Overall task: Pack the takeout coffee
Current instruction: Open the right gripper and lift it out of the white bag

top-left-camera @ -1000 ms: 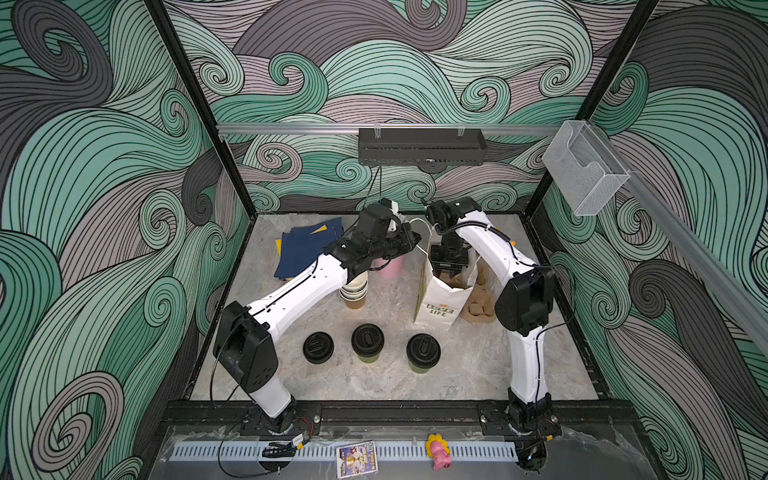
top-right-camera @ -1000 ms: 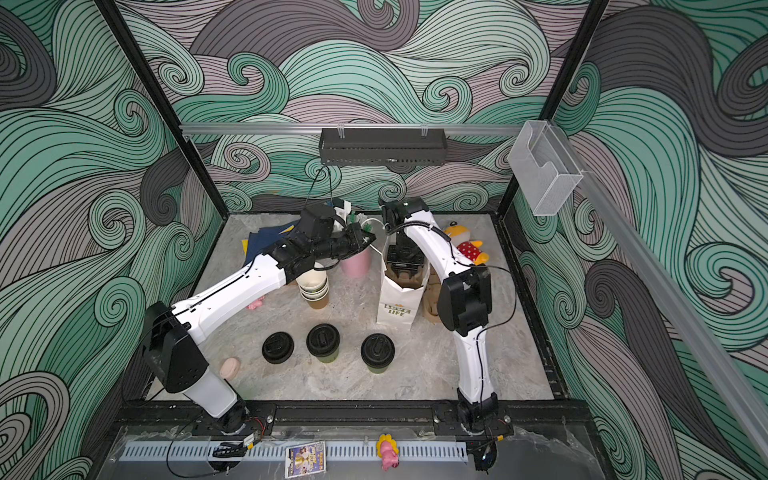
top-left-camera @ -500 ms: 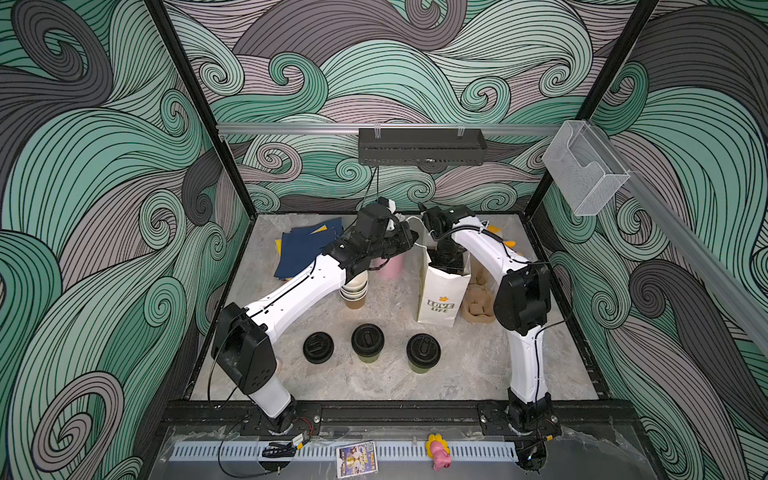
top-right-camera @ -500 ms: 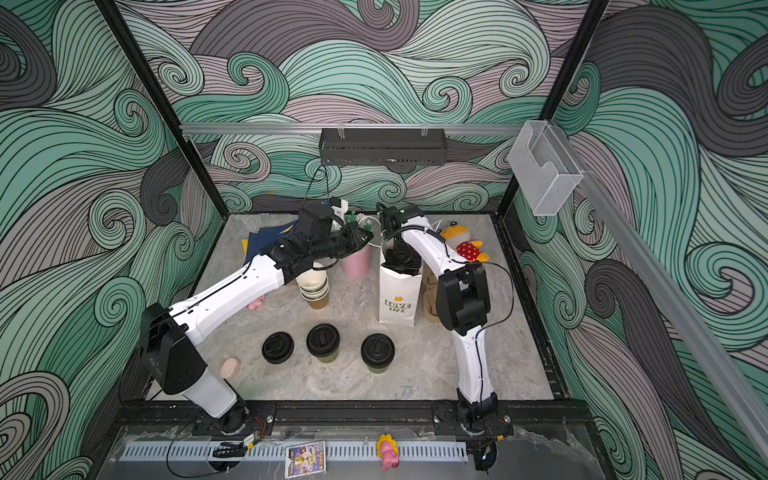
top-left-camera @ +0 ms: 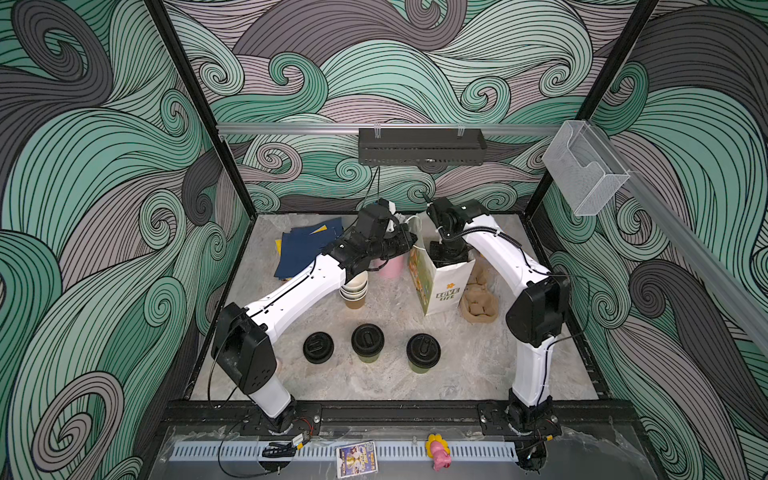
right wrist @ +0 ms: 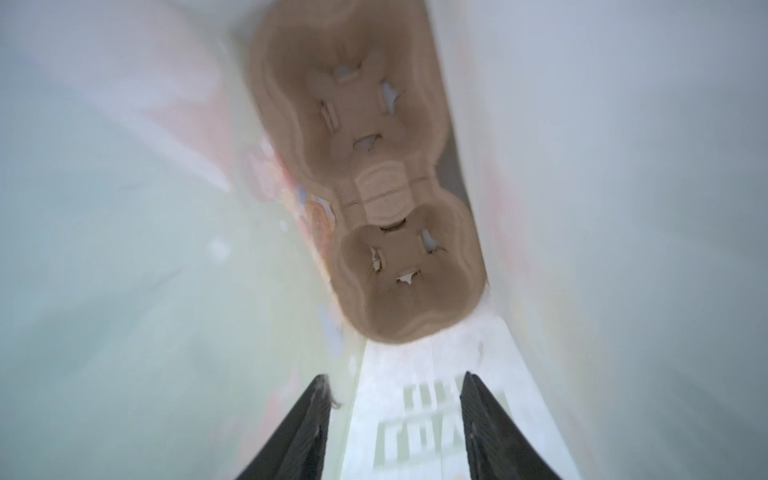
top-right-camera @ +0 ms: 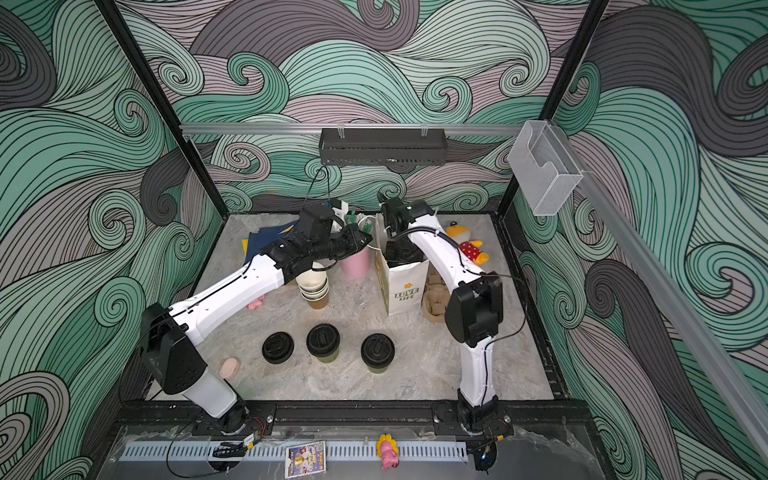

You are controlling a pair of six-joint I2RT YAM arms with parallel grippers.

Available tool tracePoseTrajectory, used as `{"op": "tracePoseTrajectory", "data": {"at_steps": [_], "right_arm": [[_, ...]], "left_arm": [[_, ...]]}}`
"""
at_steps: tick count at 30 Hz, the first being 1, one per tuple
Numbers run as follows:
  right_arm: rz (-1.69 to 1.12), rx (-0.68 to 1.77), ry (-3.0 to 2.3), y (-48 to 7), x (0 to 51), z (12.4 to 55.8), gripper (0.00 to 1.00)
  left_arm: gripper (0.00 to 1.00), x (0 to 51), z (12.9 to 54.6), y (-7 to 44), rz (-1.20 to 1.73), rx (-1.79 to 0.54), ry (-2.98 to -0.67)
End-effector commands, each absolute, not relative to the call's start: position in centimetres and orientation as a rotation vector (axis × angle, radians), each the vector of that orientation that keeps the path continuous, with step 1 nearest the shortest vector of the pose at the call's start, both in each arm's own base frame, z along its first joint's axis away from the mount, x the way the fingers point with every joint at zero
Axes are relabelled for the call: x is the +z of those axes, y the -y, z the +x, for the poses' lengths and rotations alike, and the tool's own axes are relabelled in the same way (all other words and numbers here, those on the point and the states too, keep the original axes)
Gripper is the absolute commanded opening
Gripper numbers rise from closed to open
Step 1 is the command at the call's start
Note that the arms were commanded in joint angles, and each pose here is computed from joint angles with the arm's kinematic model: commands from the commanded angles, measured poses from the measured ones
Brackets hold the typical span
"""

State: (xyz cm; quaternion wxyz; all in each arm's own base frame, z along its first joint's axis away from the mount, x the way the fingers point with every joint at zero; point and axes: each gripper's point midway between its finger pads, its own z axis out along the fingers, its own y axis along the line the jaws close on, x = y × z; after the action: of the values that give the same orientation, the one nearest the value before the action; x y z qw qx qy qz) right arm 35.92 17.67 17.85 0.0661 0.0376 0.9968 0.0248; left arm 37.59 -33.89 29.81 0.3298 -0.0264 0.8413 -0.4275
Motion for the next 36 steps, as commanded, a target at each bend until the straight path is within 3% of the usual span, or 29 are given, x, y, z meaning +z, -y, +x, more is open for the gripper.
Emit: {"op": "tracePoseTrajectory", "data": {"at_steps": [1,11,18,21,25,31,36], "right_arm": [[0.139,0.065,-2.952,-17.4,18.8,36.1,0.52],[-0.016,0.314,-2.700,-19.6,25.9,37.7,0.49],[-0.228,0.361,-2.489,-18.4,33.8,35.0,0.50],[-0.229,0.252,-2.463,-15.6,34.6,33.3,0.55],[-0.144,0.125,-2.502,-11.5,33.1,31.9,0.67],[-0.133,0.218,-2.682,-11.5,28.7,32.0,0.69],[-0.138,0.159,-2.717,-11.6,27.1,34.1,0.56]], "left_arm": [[0.00,30.9,36.8,33.5,-0.014,-1.111,-2.187],[0.00,31.1,37.0,33.3,-0.021,-1.100,-2.176],[0.35,32.1,37.1,33.4,-0.010,-1.110,-2.150],[0.48,32.9,37.0,33.5,0.004,-1.124,-2.127],[0.57,33.8,37.0,33.6,0.006,-1.141,-2.102],[0.59,33.2,37.1,32.8,-0.052,-1.101,-2.143],[0.49,33.2,37.1,32.7,-0.066,-1.103,-2.151]]}}
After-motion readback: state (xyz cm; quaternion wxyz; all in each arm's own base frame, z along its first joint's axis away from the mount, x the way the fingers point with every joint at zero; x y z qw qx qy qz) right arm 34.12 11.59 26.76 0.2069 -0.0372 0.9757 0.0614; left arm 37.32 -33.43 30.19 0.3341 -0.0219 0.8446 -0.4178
